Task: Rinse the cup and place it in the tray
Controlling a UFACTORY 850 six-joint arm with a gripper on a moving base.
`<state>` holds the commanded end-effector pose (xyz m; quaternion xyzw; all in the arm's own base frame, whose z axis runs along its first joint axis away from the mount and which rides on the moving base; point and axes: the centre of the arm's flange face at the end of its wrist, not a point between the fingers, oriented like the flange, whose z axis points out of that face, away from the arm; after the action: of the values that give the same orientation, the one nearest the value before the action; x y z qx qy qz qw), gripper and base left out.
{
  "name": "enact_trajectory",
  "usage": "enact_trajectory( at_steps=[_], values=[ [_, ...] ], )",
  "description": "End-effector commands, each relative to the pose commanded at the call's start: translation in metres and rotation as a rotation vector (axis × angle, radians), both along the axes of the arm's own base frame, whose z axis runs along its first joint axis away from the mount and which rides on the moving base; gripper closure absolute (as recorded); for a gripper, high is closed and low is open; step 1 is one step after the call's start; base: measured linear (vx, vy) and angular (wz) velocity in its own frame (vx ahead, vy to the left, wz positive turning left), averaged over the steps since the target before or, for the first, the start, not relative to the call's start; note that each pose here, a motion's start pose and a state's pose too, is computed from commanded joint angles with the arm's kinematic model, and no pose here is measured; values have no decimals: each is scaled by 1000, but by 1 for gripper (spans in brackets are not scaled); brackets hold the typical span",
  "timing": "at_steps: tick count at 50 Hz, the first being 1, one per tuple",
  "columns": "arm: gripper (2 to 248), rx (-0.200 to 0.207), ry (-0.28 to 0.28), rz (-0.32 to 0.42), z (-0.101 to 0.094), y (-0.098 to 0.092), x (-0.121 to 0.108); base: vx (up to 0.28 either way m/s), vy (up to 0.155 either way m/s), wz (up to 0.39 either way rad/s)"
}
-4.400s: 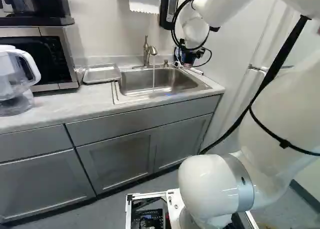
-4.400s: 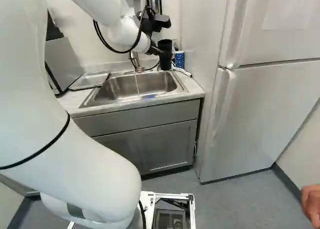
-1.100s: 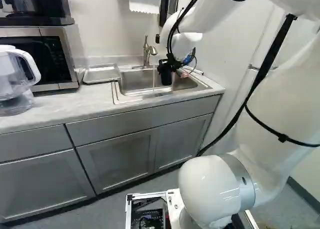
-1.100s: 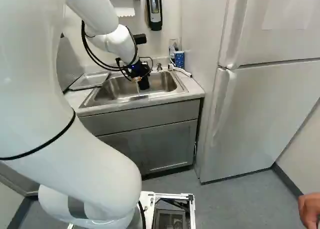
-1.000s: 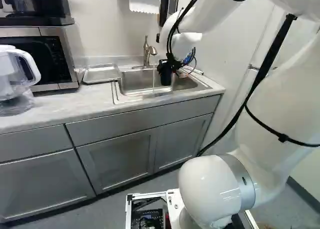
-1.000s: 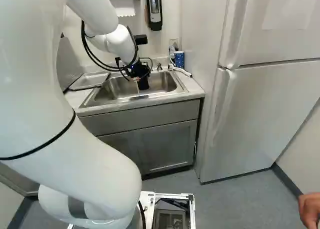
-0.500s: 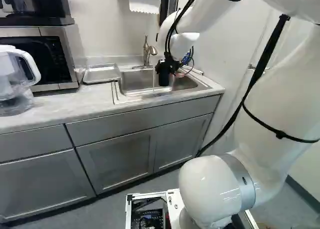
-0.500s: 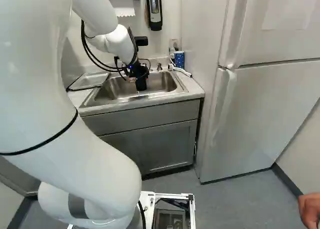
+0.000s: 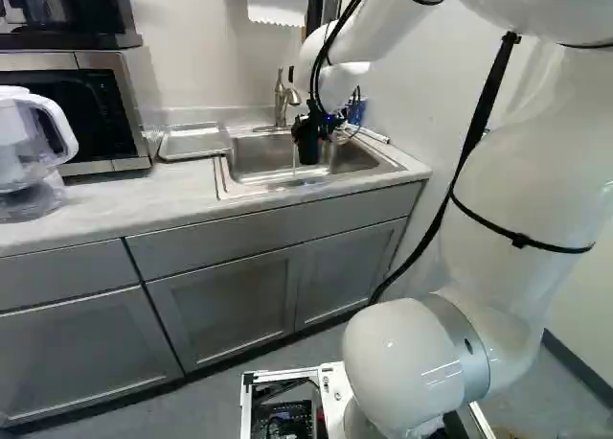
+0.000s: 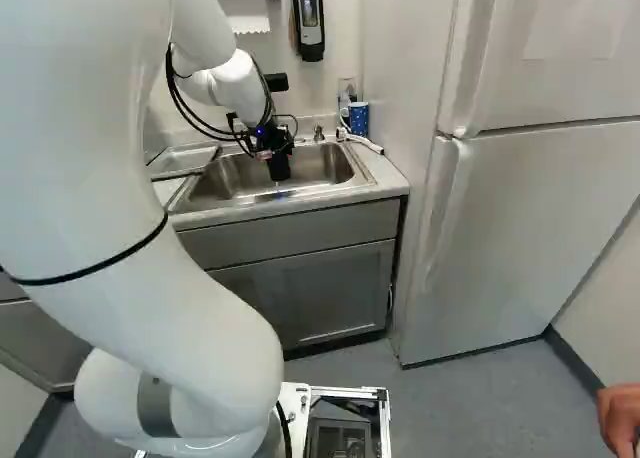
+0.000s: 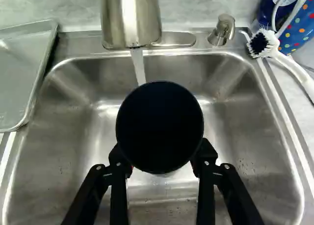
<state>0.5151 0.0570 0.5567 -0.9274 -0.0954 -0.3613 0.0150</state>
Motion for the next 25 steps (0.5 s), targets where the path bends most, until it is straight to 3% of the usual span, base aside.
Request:
enact_trajectory(
  at_steps=[17, 25],
  values=[
    [126, -41, 21, 47, -2, 10, 20, 0, 0, 0],
    [126, -42, 19, 48, -2, 11, 30, 0, 0, 0]
  ],
)
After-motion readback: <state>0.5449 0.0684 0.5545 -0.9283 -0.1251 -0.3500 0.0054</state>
